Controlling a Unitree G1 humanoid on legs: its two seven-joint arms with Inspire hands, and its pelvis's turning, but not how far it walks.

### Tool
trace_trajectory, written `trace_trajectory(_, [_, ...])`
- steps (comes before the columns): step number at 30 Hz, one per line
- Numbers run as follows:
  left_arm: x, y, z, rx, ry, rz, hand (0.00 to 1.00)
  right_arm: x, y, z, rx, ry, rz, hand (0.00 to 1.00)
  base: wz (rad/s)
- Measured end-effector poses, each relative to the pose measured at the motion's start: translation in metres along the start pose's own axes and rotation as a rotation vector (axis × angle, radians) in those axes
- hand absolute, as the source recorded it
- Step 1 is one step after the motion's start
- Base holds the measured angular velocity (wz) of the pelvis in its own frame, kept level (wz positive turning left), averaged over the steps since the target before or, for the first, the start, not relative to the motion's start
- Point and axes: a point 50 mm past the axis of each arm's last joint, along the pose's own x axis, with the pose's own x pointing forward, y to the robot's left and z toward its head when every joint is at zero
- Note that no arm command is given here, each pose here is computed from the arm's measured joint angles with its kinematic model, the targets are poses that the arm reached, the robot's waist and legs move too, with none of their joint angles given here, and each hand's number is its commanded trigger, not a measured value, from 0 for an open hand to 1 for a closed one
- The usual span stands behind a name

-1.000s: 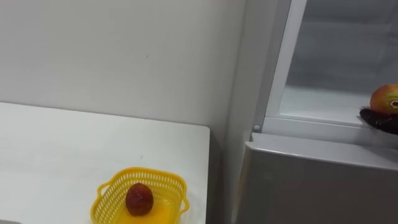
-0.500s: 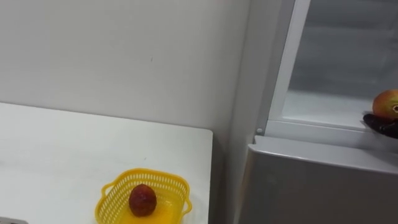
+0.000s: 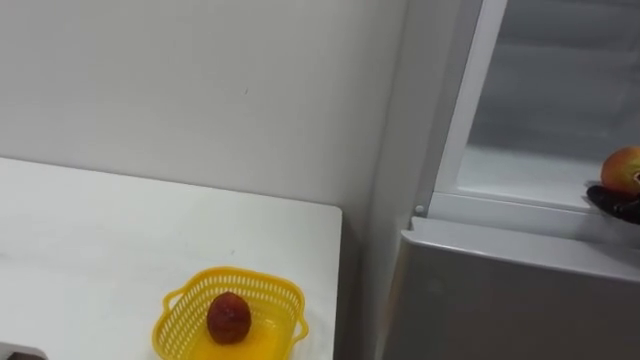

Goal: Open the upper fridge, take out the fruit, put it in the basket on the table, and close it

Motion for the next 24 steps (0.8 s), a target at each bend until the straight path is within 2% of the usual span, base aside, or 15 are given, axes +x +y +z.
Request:
trace_trajectory(8, [0.0, 0.003, 0.01, 0.027, -0.032, 0.004, 0.0, 0.004, 0.004, 0.004, -0.053, -0.005, 0.023, 0.0, 0.0])
trace_trajectory(10, [0.0, 0.003, 0.011, 0.028, -0.037, 0.004, 0.0, 0.005, 0.004, 0.004, -0.052, -0.002, 0.021, 0.75, 0.0])
trace_trajectory(11, [0.0, 0.003, 0.011, 0.03, -0.037, 0.004, 0.0, 0.005, 0.003, 0.002, -0.045, 0.009, 0.019, 1.0, 0.0])
trace_trajectory(24, [-0.001, 0.008, 0.01, 0.005, -0.041, 0.013, 0.0, 0.012, -0.002, 0.012, -0.054, 0.004, -0.009, 1.0, 0.0])
